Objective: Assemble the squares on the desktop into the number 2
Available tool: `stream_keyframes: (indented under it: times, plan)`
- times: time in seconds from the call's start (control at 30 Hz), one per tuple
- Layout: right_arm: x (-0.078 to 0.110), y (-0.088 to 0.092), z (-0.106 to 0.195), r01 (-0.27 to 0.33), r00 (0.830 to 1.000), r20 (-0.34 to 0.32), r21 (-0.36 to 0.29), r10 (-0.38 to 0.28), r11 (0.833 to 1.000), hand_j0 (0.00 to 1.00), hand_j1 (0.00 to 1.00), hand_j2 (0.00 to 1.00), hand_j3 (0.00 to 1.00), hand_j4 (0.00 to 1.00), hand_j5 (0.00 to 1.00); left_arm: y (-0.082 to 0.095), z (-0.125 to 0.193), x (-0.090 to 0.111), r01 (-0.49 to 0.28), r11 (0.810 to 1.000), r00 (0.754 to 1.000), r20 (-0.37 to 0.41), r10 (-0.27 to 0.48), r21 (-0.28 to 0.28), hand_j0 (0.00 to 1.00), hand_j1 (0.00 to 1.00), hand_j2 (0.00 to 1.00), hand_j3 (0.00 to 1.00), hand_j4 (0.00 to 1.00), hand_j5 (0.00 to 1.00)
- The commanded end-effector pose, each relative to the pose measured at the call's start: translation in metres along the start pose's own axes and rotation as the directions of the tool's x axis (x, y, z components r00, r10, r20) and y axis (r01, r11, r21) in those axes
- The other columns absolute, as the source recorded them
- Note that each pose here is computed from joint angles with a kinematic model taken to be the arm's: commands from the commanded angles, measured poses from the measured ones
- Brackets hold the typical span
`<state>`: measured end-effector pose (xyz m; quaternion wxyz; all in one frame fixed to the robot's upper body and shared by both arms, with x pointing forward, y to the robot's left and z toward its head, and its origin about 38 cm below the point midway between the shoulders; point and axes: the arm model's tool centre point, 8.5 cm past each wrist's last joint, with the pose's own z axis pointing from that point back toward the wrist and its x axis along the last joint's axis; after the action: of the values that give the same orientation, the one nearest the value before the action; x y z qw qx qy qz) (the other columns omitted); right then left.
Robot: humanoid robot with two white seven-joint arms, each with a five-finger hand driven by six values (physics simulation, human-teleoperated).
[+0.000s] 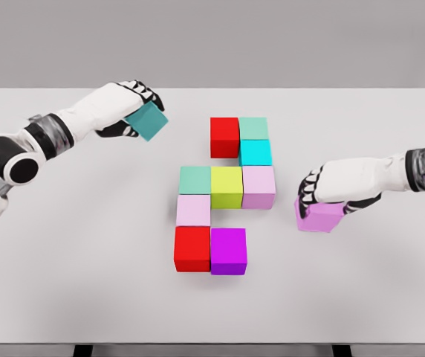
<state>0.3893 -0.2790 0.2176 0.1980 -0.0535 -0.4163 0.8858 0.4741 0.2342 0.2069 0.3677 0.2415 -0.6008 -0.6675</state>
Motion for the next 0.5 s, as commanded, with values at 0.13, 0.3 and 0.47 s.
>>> stream_keyframes:
  times: [0.13,0.3,0.47]
  plan:
    - [0.009,0.0,-0.004,0.037,0.998,0.044,-0.03,-0.036,0.999,0.65,0.65,0.65,0.65,0.65,0.65,-0.008,-0.01,0.003,-0.04,0.999,0.996,-0.077,0.04,0.005,0.38,0.38,0.38,0.38,0.38,0.38]
    - [0.013,0.003,-0.011,0.049,0.997,0.066,-0.031,-0.047,0.998,0.65,0.65,0.65,0.65,0.65,0.65,-0.016,-0.018,0.01,0.009,1.0,0.996,-0.091,-0.011,-0.024,0.37,0.37,0.37,0.37,0.37,0.37]
    - [0.021,0.005,-0.022,0.055,0.994,0.099,-0.033,-0.052,0.998,0.65,0.65,0.65,0.65,0.65,0.65,-0.018,-0.03,0.025,0.069,0.997,0.996,-0.059,-0.071,-0.037,0.37,0.37,0.37,0.37,0.37,0.37]
